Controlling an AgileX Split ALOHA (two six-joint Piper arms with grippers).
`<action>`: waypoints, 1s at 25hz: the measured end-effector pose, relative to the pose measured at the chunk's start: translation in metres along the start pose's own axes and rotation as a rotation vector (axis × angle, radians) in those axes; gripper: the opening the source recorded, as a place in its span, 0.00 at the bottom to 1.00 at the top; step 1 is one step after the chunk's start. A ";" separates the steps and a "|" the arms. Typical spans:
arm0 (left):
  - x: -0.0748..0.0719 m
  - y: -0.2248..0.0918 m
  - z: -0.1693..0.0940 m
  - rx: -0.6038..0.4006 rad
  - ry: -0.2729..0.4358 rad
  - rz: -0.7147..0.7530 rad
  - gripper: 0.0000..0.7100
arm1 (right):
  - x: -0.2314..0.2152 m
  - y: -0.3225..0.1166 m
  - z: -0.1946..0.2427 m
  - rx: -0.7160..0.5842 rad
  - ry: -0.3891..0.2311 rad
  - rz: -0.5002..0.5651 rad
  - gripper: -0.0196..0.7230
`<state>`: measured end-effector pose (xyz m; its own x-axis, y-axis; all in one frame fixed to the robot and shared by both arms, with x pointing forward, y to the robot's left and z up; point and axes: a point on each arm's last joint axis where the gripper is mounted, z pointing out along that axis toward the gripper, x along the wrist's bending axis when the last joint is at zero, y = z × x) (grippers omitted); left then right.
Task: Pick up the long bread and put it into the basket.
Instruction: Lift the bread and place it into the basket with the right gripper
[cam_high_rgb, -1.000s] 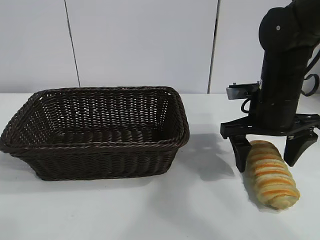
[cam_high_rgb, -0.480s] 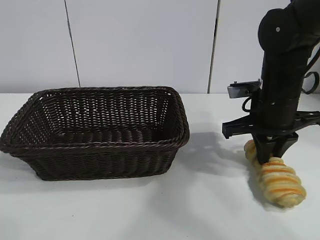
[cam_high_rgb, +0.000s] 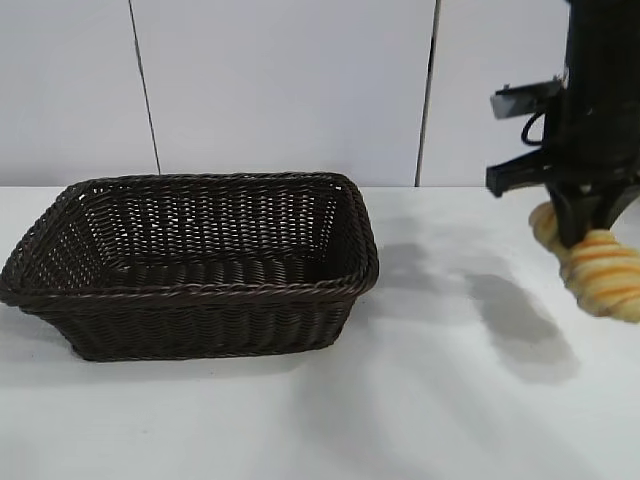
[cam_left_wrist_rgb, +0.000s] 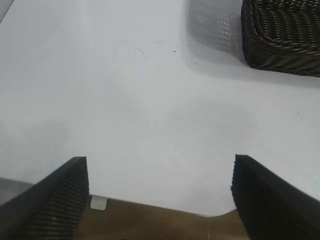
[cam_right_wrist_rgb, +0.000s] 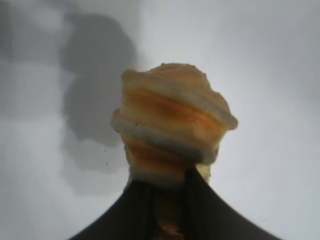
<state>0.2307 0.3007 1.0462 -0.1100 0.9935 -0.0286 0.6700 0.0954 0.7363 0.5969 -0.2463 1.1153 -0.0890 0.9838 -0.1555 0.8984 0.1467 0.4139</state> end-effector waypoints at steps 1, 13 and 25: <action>0.000 0.000 0.000 0.000 0.000 0.000 0.80 | -0.001 0.001 -0.006 -0.015 0.003 0.006 0.13; 0.000 0.000 0.000 0.000 0.000 0.000 0.80 | 0.056 0.007 -0.020 -0.124 0.177 -0.081 0.13; 0.000 0.000 0.000 0.000 0.000 0.000 0.80 | 0.180 -0.006 -0.057 -0.381 0.417 -0.309 0.13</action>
<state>0.2307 0.3007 1.0462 -0.1100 0.9935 -0.0286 0.6698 0.0954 0.7364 0.5505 -0.0640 1.1359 -0.5478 0.8365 0.0120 0.5960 0.3801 0.7073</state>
